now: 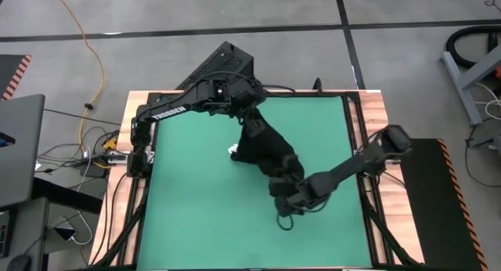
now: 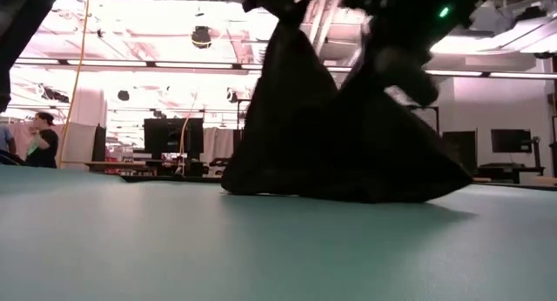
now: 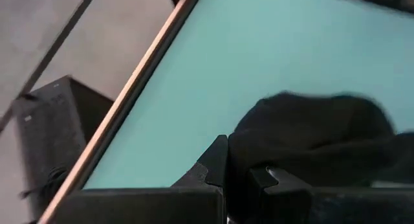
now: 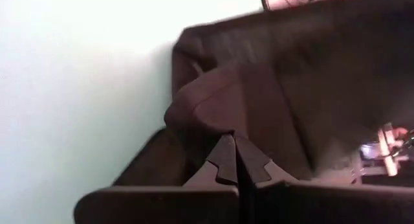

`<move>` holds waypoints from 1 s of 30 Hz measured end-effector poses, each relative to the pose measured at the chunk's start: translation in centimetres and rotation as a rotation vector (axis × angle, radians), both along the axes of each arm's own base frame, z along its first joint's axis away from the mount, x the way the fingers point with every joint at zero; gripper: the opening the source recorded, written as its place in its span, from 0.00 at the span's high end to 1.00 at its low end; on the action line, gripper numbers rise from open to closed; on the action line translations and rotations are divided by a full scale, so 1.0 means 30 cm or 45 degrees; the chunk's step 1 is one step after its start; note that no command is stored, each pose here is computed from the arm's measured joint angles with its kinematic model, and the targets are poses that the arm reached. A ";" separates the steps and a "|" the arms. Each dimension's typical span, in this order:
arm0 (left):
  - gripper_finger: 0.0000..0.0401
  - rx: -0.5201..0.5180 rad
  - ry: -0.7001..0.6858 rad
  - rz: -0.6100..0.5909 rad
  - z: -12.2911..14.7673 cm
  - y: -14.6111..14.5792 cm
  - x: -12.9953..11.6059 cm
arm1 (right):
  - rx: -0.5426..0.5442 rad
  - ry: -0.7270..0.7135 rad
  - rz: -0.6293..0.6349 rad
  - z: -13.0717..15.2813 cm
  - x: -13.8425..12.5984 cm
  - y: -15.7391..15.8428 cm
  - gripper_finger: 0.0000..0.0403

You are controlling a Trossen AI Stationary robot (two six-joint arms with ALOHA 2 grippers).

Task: Roll towel
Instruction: Fold the black towel

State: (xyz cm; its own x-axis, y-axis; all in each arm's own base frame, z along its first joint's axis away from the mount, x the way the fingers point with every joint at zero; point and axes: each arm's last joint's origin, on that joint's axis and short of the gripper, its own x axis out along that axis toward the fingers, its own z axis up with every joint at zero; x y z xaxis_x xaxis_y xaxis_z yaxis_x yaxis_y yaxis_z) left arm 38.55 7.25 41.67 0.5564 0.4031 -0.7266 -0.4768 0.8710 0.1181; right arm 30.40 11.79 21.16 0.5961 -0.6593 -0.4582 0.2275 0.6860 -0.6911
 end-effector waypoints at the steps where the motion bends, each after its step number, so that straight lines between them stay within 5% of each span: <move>1: 1.00 0.009 0.013 0.008 0.010 -0.003 -0.017 | 0.020 -0.023 -0.005 0.031 -0.025 0.000 0.99; 13: 1.00 0.110 -0.018 -0.026 0.137 -0.128 -0.166 | 0.083 -0.547 -0.228 0.390 -0.344 -0.131 1.00; 21: 1.00 0.208 -0.071 -0.042 0.205 -0.297 -0.277 | 0.044 -0.646 -0.179 0.499 -0.474 -0.179 1.00; 30: 1.00 0.289 0.031 0.050 0.132 -0.432 -0.306 | -0.040 -0.733 -0.098 0.553 -0.538 -0.132 1.00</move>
State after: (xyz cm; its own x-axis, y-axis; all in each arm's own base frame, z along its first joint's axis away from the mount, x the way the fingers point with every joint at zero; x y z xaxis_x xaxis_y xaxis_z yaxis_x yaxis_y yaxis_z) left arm 29.38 -5.71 45.62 0.5206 0.5786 -0.6279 -0.5045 0.8017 0.3205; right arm 14.26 7.82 37.75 0.6931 -0.7188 -0.0539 0.6212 0.6335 -0.4614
